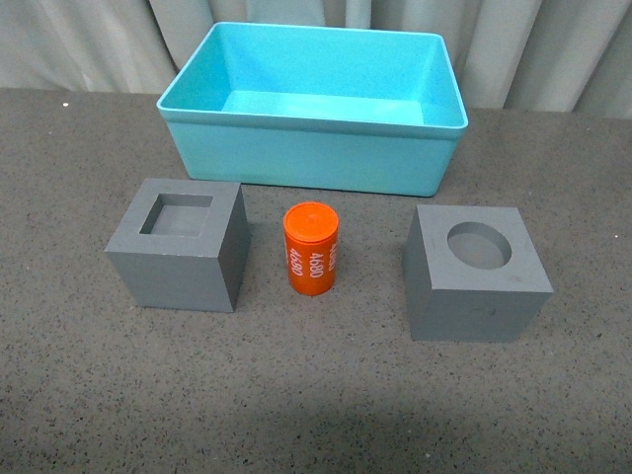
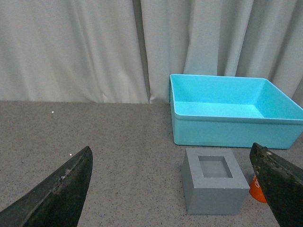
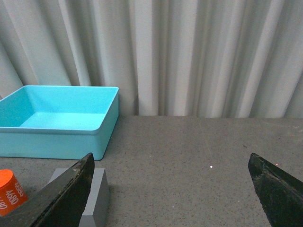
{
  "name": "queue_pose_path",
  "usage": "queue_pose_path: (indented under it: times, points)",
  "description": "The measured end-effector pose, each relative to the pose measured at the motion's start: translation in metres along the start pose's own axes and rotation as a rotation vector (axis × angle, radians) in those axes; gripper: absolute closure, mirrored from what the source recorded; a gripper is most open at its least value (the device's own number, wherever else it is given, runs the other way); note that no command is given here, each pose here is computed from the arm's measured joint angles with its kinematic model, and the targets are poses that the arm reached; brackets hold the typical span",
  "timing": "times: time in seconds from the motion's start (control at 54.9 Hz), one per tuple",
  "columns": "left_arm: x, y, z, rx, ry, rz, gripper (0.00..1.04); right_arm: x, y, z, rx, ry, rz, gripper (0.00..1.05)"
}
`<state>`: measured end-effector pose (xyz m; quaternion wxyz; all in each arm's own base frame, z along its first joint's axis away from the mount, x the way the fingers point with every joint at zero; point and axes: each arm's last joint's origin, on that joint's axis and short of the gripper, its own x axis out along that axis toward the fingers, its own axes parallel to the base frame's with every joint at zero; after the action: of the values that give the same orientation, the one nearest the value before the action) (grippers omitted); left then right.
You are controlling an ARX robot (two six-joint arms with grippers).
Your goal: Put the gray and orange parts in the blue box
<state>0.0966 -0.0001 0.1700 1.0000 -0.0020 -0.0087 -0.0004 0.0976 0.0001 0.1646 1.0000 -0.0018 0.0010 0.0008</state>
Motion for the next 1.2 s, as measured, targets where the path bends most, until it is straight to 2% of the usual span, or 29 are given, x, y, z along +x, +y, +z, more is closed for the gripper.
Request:
queue_pose_path:
  times: [1.094, 1.167, 1.203]
  points:
    - [0.0, 0.0, 0.0, 0.0, 0.0, 0.0, 0.07, 0.0, 0.0, 0.0, 0.0, 0.0, 0.0, 0.1]
    - [0.0, 0.0, 0.0, 0.0, 0.0, 0.002, 0.07, 0.005, 0.001, 0.001, -0.13, 0.074, -0.139, 0.1]
    - [0.0, 0.0, 0.0, 0.0, 0.0, 0.0, 0.07, 0.013, 0.003, 0.004, -0.203, 0.106, -0.135, 0.1]
